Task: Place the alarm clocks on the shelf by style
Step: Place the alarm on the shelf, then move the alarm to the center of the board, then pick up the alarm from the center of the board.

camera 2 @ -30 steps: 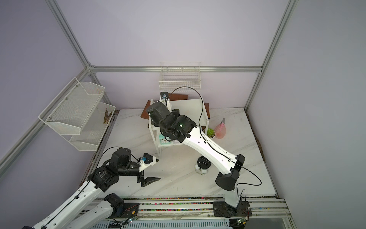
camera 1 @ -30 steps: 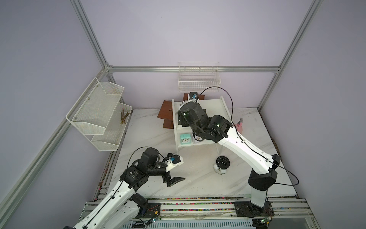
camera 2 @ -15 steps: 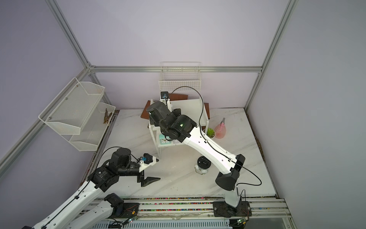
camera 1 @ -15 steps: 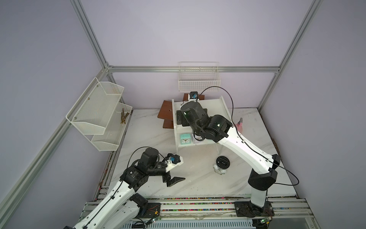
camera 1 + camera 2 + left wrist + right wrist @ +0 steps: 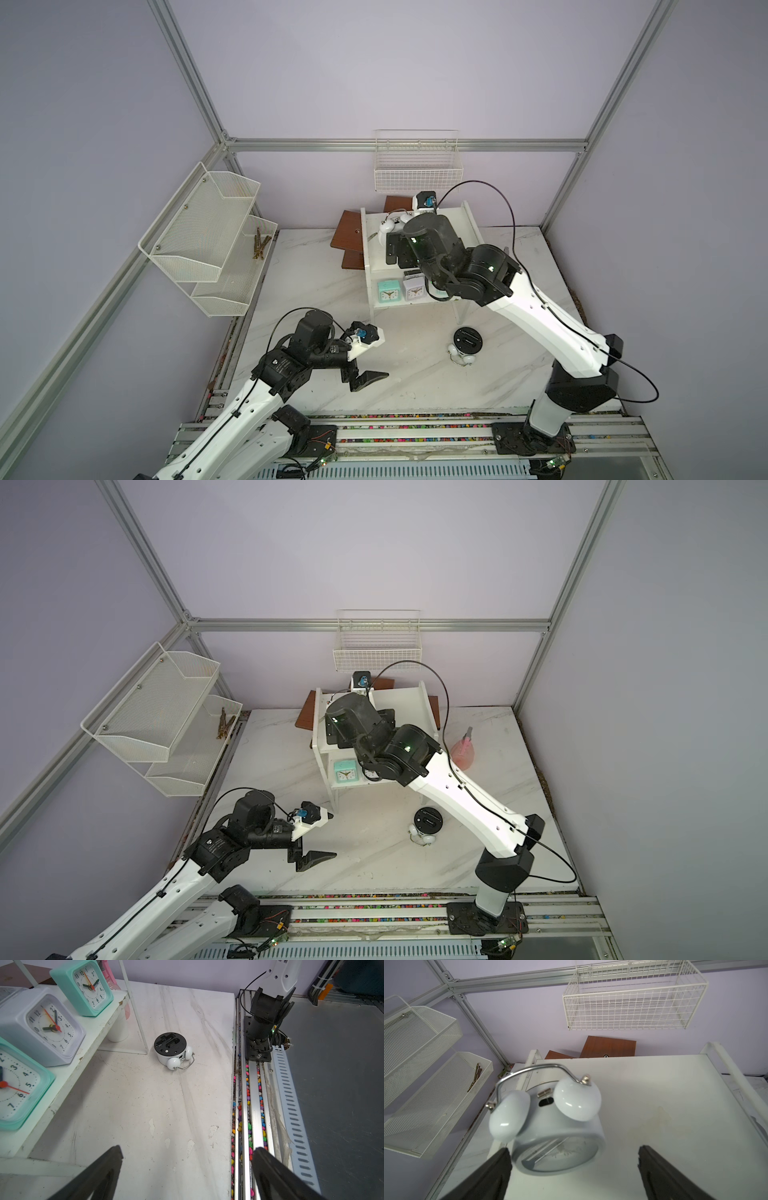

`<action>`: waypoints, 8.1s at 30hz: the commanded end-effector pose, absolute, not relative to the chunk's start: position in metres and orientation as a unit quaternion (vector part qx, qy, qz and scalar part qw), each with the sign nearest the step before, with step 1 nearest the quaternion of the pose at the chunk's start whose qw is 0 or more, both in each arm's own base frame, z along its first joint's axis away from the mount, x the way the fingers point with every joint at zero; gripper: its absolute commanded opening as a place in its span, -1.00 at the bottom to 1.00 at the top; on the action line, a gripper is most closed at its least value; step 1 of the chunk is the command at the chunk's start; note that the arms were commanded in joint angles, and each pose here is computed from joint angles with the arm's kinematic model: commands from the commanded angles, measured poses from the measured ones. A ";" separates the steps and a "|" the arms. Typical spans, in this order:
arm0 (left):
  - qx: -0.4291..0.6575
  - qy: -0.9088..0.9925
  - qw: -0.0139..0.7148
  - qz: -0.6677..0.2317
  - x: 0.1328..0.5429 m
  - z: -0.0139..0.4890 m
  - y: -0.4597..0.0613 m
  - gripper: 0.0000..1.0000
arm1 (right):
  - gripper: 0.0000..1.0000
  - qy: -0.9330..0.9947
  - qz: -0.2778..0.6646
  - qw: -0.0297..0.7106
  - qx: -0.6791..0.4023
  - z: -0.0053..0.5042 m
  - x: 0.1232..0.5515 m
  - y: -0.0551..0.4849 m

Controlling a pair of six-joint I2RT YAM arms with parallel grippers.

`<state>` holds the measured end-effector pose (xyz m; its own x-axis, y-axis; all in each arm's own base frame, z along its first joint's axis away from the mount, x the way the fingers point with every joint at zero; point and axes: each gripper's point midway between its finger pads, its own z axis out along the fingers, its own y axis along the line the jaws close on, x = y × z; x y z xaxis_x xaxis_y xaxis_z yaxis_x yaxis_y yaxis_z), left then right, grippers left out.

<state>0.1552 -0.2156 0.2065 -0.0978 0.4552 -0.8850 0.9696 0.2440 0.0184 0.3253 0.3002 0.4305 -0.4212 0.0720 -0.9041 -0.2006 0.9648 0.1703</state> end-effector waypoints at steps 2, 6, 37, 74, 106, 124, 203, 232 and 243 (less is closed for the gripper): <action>0.540 0.659 0.420 -0.313 0.152 0.209 -0.217 1.00 | 0.99 0.845 0.143 0.513 -0.050 0.417 0.301 0.282; 0.540 0.659 0.420 -0.314 0.152 0.209 -0.217 0.99 | 0.99 0.852 0.185 0.486 -0.056 0.397 0.272 0.266; 0.543 0.658 0.415 -0.314 0.151 0.204 -0.217 1.00 | 1.00 0.923 0.019 0.332 0.195 0.086 0.204 0.147; 0.545 0.657 0.415 -0.316 0.148 0.202 -0.216 1.00 | 1.00 0.911 0.198 0.301 0.201 0.044 0.252 0.132; 0.561 0.663 0.375 -0.324 0.148 0.183 -0.227 0.99 | 0.86 0.900 0.357 0.244 0.040 0.047 0.235 0.206; 0.566 0.662 0.365 -0.328 0.146 0.178 -0.232 1.00 | 0.52 0.887 0.401 0.227 -0.026 0.035 0.230 0.237; 0.598 0.659 0.354 -0.287 0.142 0.150 -0.239 1.00 | -0.31 0.908 0.333 0.232 0.107 0.033 0.263 0.238; 0.503 0.725 0.318 -0.347 0.161 0.206 -0.259 0.99 | -0.58 0.834 0.456 0.308 -0.037 0.119 0.218 0.244; 0.468 0.765 0.245 -0.368 0.172 0.188 -0.273 1.00 | -0.59 0.790 0.503 0.343 -0.075 0.156 0.207 0.252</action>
